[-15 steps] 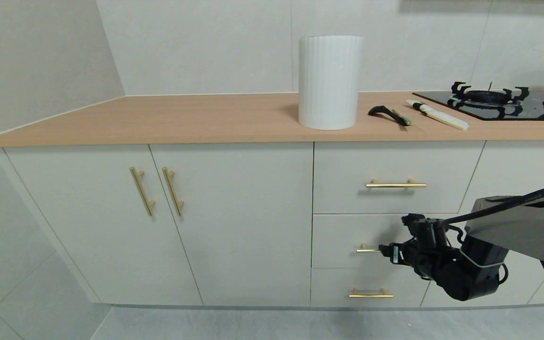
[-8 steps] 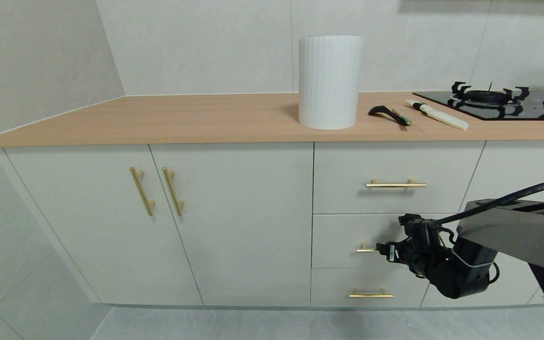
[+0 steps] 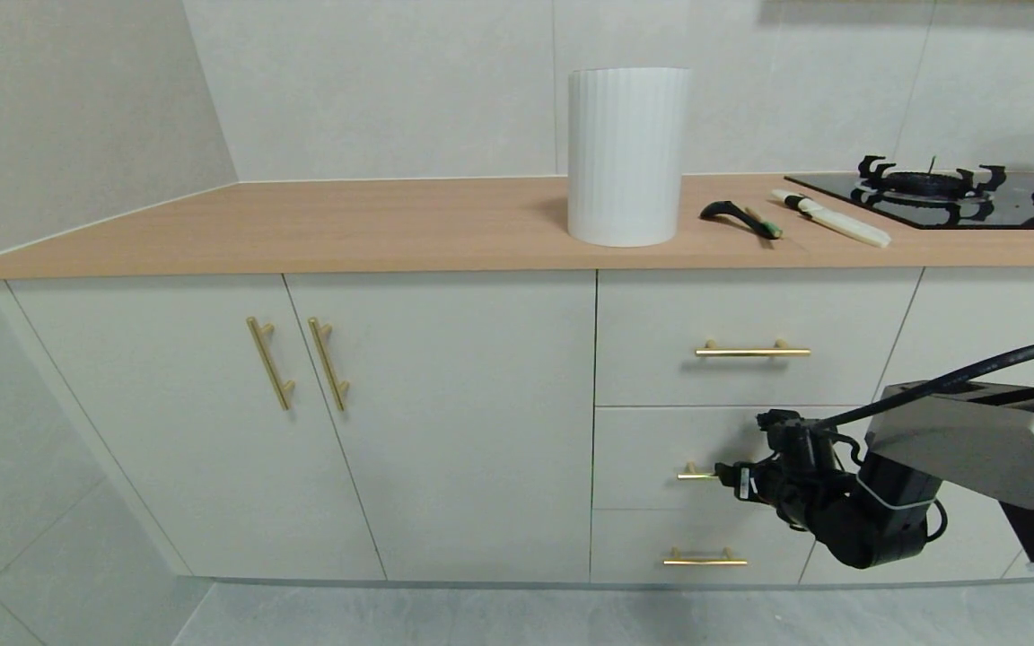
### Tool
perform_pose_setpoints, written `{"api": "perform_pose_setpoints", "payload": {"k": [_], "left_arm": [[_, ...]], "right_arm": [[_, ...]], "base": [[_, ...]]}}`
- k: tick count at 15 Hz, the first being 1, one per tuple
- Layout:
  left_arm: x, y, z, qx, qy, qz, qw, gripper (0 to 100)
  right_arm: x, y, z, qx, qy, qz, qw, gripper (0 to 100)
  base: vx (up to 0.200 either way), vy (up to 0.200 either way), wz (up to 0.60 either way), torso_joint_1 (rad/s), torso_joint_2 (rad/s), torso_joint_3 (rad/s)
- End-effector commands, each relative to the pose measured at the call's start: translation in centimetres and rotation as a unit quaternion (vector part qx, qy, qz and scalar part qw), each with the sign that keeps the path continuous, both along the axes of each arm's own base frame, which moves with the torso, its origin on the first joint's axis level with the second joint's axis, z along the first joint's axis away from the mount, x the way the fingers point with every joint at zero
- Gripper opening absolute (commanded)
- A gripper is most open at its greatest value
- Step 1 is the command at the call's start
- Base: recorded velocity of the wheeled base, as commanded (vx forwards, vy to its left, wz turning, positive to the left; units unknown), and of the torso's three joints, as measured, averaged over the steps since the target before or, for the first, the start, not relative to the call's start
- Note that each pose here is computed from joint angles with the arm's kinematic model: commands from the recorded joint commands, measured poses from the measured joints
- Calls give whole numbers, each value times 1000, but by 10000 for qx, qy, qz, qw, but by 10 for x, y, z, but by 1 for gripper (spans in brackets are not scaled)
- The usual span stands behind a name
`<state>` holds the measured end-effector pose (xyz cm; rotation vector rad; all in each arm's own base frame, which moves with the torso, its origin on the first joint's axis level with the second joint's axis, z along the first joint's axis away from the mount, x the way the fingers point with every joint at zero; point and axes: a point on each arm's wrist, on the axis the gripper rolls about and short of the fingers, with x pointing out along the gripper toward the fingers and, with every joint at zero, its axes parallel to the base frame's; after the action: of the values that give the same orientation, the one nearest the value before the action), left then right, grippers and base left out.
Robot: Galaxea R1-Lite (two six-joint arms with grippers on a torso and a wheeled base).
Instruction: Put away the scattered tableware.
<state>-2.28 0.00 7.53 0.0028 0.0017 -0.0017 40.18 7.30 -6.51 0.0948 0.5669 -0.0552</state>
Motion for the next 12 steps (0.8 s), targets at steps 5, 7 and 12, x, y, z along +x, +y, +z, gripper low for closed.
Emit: {"api": "perform_pose_setpoints", "payload": {"k": [5, 7, 12], "left_arm": [[0, 0, 0, -6, -1, 1, 10000, 100], [0, 0, 0, -6, -1, 1, 10000, 100], [0, 0, 0, 2, -1, 1, 10000, 100]], "right_arm": [[-3, 0, -1, -33, 106, 18, 9999, 100], [-5, 0, -2, -49, 189, 18, 9998, 100], [-6, 0, -3, -62, 257, 18, 9996, 100]], "base": [[0, 0, 0, 0, 0, 0], [0, 0, 0, 0, 0, 0], [0, 0, 0, 0, 0, 0]]}}
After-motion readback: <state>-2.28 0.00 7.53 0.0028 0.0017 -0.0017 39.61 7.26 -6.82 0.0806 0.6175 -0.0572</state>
